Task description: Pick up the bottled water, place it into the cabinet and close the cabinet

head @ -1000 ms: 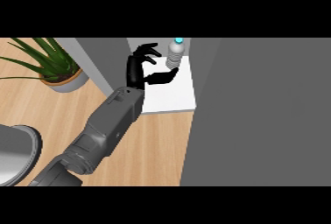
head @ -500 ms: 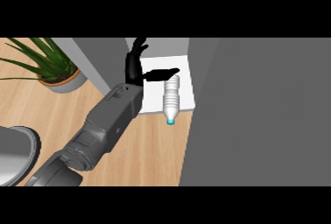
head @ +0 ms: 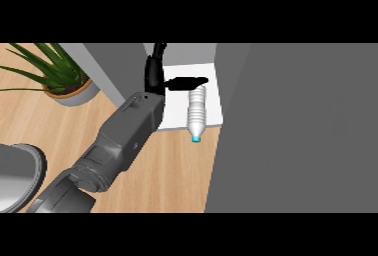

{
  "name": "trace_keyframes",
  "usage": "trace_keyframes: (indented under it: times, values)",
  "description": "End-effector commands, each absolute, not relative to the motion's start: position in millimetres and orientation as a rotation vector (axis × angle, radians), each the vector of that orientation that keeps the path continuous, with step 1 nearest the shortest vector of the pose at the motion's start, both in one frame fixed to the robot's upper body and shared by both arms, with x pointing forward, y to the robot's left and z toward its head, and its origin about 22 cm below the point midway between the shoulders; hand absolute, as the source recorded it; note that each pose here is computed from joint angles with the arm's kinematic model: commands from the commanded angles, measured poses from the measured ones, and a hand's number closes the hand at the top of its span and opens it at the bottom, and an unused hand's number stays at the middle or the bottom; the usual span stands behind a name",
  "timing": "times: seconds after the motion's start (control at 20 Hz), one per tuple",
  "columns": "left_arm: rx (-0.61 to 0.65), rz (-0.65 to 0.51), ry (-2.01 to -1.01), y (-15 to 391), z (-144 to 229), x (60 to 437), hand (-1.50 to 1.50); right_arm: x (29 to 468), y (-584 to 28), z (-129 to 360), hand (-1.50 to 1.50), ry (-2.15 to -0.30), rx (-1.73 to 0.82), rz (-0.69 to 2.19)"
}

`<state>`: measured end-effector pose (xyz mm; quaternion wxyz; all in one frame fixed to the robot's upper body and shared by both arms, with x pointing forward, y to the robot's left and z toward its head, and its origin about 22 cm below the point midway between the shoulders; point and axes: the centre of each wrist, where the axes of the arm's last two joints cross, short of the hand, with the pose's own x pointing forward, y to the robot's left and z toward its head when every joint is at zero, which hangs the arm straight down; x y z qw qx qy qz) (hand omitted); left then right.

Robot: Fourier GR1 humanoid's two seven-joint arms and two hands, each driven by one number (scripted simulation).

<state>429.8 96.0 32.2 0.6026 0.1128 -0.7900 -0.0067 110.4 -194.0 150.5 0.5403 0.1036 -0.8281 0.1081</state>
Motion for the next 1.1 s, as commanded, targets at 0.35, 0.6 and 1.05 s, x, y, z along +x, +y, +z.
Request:
trace_keyframes:
  times: [0.35,0.6,1.05]
  values:
    - [-0.200,-0.024,-1.910,81,52,432,-1.50,99,-197,168,-1.50,-1.989,0.238,0.231]
    - [-0.266,0.025,-1.887,74,58,429,-1.50,88,-192,167,-1.50,-1.977,0.250,0.237]
    - [-0.387,0.050,-1.846,72,17,370,1.50,92,-192,166,-1.50,-1.974,0.207,0.251]
